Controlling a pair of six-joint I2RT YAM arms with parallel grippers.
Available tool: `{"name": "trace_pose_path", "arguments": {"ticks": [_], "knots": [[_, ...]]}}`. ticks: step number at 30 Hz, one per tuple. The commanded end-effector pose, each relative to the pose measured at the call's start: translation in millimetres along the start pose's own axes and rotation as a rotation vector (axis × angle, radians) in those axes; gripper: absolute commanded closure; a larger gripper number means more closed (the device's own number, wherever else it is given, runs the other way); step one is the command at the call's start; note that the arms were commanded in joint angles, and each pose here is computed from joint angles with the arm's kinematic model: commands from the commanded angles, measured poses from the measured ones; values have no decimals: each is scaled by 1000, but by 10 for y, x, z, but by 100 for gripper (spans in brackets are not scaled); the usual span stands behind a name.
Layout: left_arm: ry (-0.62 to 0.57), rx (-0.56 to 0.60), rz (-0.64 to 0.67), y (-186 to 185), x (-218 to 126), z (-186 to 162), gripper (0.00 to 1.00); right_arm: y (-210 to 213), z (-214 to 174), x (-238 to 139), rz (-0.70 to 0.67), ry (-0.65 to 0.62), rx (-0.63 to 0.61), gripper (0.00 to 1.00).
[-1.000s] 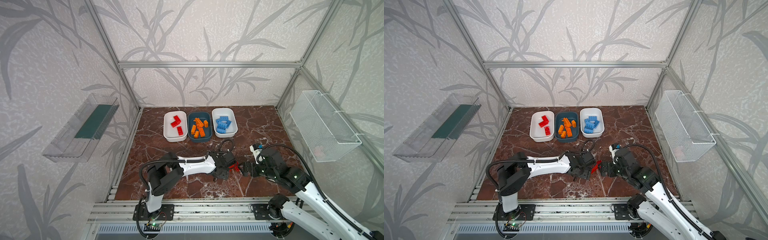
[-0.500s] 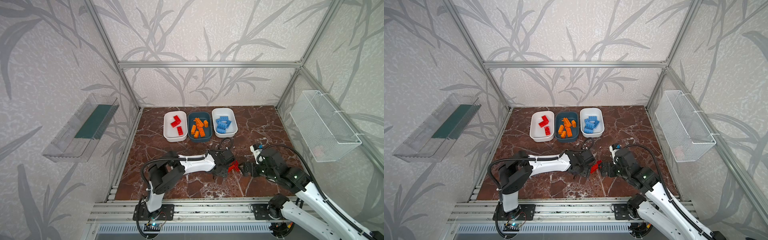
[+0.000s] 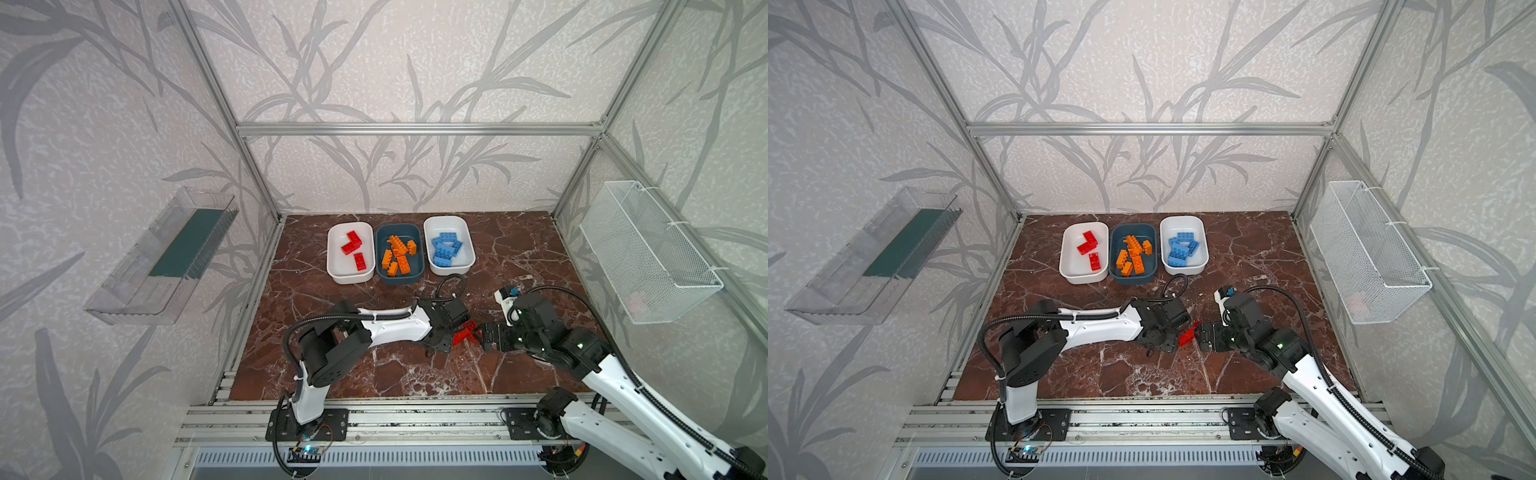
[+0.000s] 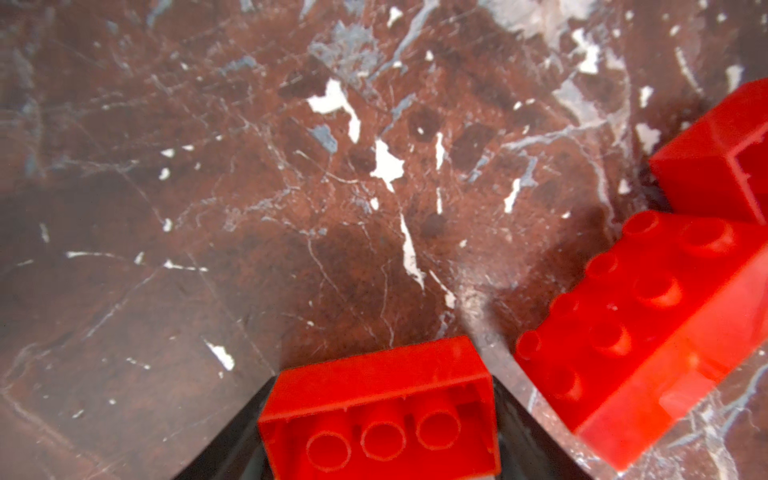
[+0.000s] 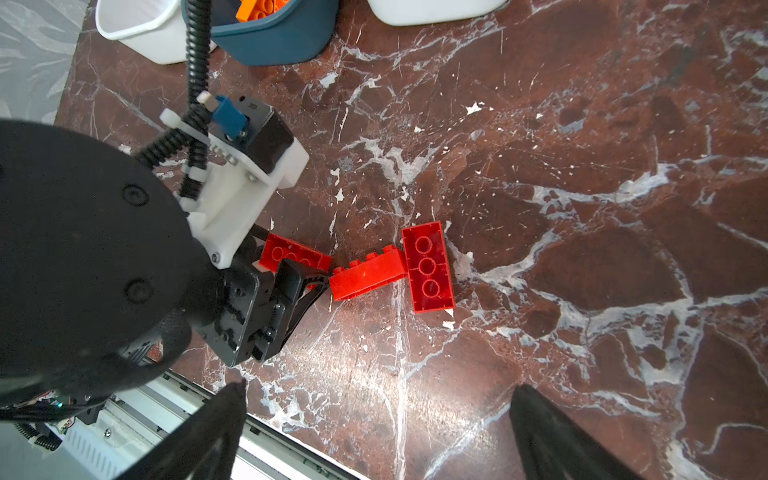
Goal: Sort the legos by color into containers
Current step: 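Close the left gripper on a red 2x3 brick and lift it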
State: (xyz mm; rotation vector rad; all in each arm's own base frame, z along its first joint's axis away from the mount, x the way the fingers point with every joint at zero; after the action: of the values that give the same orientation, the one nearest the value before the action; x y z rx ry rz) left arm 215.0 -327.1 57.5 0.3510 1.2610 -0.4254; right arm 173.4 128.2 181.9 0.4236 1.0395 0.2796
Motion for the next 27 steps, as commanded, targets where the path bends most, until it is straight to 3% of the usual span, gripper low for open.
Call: {"name": "trace_pose_path", "arguments": {"ticks": [1, 12, 20, 27], "knots": [[74, -3, 84, 157, 100, -158, 28, 45, 18, 43, 20, 0, -29, 1], [99, -44, 112, 161, 113, -149, 19, 58, 54, 46, 24, -20, -75, 1], [113, -66, 134, 151, 143, -123, 18, 59, 77, 58, 30, -36, -102, 1], [119, -89, 144, 130, 191, -95, 33, 56, 100, 17, 49, -56, -103, 1]]}}
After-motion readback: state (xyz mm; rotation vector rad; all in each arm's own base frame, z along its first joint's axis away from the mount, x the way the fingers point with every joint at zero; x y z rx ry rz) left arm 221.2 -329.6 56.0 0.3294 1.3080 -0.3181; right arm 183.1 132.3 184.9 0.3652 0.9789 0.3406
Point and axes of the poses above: each gripper's point midway between its finger pads, its own x axis out along the fingers, its own y axis along the line the jaws close on, z = x × y, the point moved 4 cm from there along -x, back along the fingers, and after that the axes turned 15 degrees about x, right-handed, at the moved point
